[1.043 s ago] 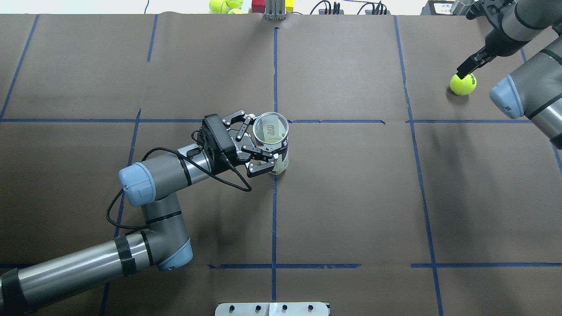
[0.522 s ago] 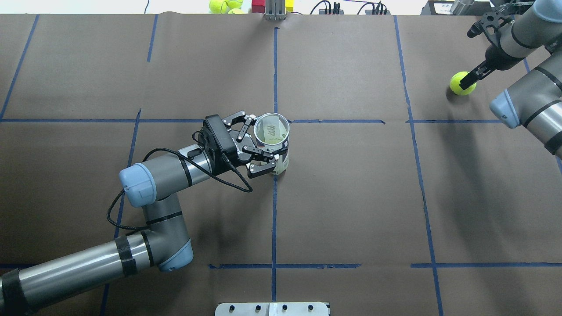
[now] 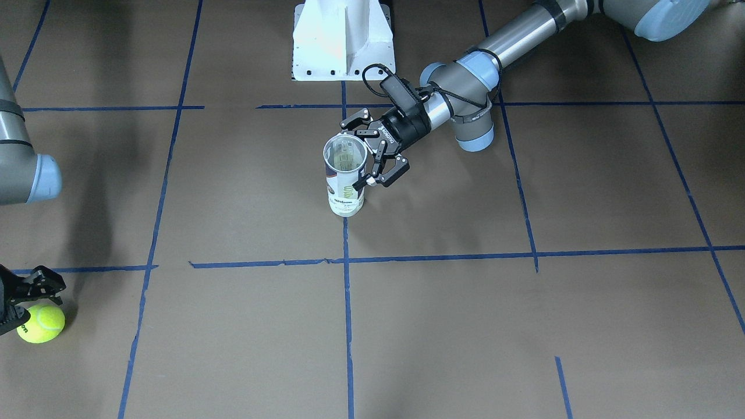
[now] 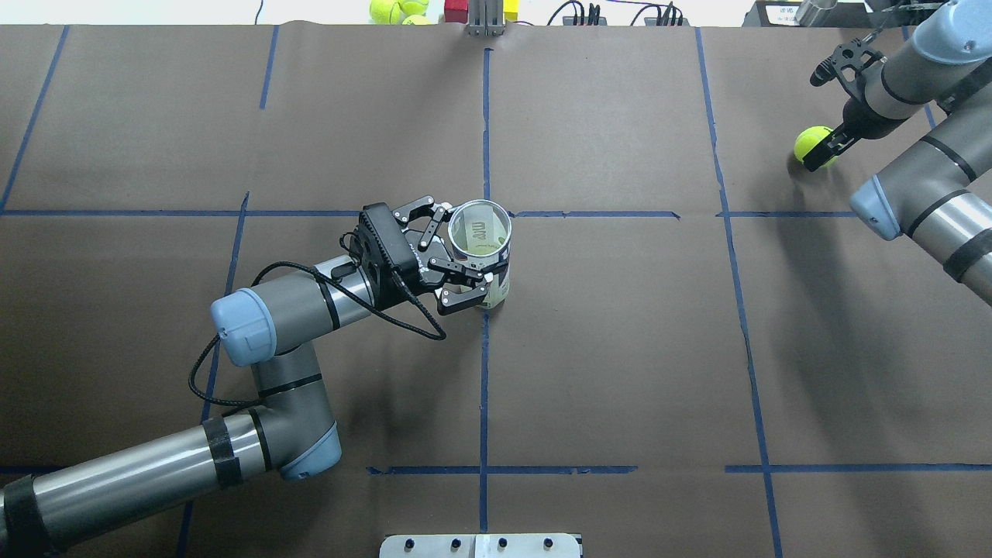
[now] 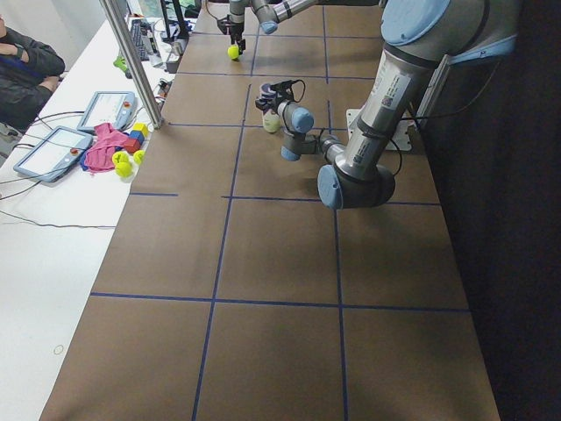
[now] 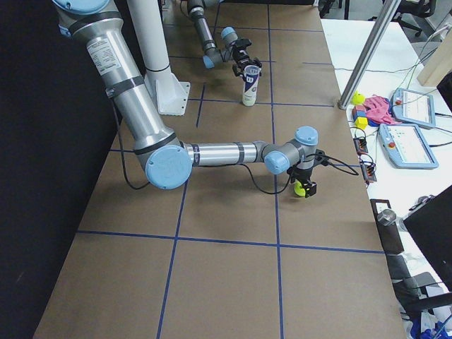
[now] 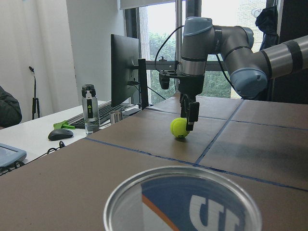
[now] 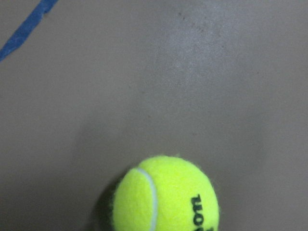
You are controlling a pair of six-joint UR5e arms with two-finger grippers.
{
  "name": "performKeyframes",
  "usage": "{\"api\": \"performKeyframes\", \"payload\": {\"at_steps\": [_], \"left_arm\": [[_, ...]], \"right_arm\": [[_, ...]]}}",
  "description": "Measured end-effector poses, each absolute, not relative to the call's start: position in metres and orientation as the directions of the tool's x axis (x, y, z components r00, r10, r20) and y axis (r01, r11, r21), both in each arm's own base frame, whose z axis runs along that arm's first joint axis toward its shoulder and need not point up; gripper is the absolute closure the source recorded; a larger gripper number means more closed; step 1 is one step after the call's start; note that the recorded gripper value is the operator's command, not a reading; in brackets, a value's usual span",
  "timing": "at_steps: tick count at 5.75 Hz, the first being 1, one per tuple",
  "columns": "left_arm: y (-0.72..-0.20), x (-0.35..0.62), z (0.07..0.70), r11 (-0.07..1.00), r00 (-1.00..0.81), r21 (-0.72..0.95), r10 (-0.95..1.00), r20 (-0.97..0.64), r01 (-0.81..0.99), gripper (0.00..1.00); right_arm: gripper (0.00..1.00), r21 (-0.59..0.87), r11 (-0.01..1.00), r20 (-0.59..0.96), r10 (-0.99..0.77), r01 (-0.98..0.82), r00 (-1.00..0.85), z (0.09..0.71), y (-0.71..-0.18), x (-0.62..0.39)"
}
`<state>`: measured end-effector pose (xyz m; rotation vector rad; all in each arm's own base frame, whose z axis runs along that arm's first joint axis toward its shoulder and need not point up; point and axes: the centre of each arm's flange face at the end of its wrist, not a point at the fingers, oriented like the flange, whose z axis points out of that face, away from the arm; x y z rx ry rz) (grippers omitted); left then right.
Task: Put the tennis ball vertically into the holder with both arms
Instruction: 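Carry the second ball with the right gripper over the can's opening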
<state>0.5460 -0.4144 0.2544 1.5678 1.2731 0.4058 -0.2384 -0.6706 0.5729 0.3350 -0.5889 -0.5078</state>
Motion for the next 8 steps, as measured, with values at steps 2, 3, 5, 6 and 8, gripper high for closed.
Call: {"api": "performKeyframes", "payload": {"at_steps": [2, 3, 5, 6, 8], "left_arm": [[-0.414, 0.546, 0.254, 0.091, 0.38, 0.85, 0.866, -0.325, 0.519, 0.04], [-0.414, 0.546, 0.254, 0.092, 0.38, 0.85, 0.866, -0.325, 0.519, 0.04], [-0.413, 0.546, 0.255, 0.092, 0.38, 0.851, 0.866, -0.325, 0.518, 0.04], [-0.413, 0.547, 0.255, 0.093, 0.38, 0.851, 0.866, -0.325, 0.517, 0.04], [-0.413, 0.547, 0.255, 0.093, 0.38, 0.851, 0.866, -0.325, 0.517, 0.04]], "right_arm": [[0.92, 0.437, 0.826, 0.438, -0.541, 0.356, 0.718, 0.571, -0.672, -0.243], [0.94, 0.448, 0.825, 0.441, -0.539, 0.345, 0.718, 0.56, -0.677, -0.244], [0.95, 0.468, 0.849, 0.505, -0.486, 0.247, 0.714, 0.507, -0.684, -0.247], [0.95, 0.448, 0.879, 0.567, -0.423, 0.166, 0.707, 0.473, -0.678, -0.251], [0.94, 0.358, 0.932, 0.669, -0.296, 0.053, 0.682, 0.372, -0.636, -0.274]]}}
